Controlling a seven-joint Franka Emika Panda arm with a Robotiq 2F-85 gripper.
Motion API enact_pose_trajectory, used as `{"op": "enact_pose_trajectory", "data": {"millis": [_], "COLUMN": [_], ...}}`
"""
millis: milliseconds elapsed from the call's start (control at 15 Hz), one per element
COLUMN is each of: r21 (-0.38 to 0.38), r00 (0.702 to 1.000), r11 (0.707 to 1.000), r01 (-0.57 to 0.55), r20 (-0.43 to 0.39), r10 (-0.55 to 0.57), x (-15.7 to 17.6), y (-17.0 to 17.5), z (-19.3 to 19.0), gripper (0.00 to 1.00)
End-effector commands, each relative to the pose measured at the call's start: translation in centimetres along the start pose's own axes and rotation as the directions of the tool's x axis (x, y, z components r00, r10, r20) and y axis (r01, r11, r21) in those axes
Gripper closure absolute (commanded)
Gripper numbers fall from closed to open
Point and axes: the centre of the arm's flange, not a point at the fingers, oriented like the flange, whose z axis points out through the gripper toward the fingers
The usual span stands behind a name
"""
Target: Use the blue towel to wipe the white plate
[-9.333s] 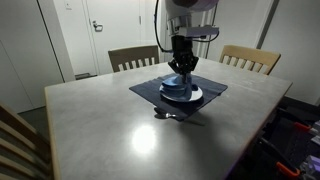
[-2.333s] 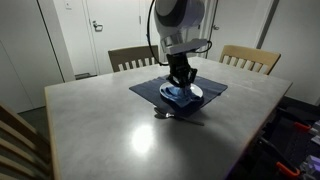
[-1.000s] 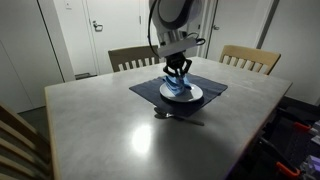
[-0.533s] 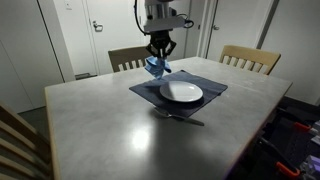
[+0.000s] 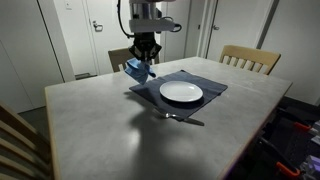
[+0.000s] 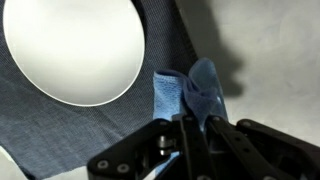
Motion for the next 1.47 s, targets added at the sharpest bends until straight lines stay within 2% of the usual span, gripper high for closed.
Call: {"op": "enact_pose_trajectory", "data": {"millis": [0,467,733,800,867,1000,1400], "r21": [0.026,0.017,0.012,0.004,-0.002,0.0,0.051], "r00": [0.998,0.99,0.987,0.987,0.987,0.986,0.978], "r11": [0.998,0.996,0.996,0.995,0.994,0.993,0.986], "r01": [0.054,0.089,0.092,0.098,0.108,0.119,0.156], "r20": [0.024,0.106,0.132,0.128,0.122,0.114,0.131], "r10": [-0.055,-0.09,-0.092,-0.098,-0.107,-0.119,-0.161], "x": [0.7,-0.6,-0.8,-0.7,-0.6,-0.2,0.5], "y": [-1.1,-1.2,-1.0,-0.8,-0.5,0.0,1.5], "z": [2.9,7.8,8.8,8.4,7.6,5.7,-1.4], "gripper": [0.98,0.98,0.98,0.93,0.68,0.63,0.19]}}
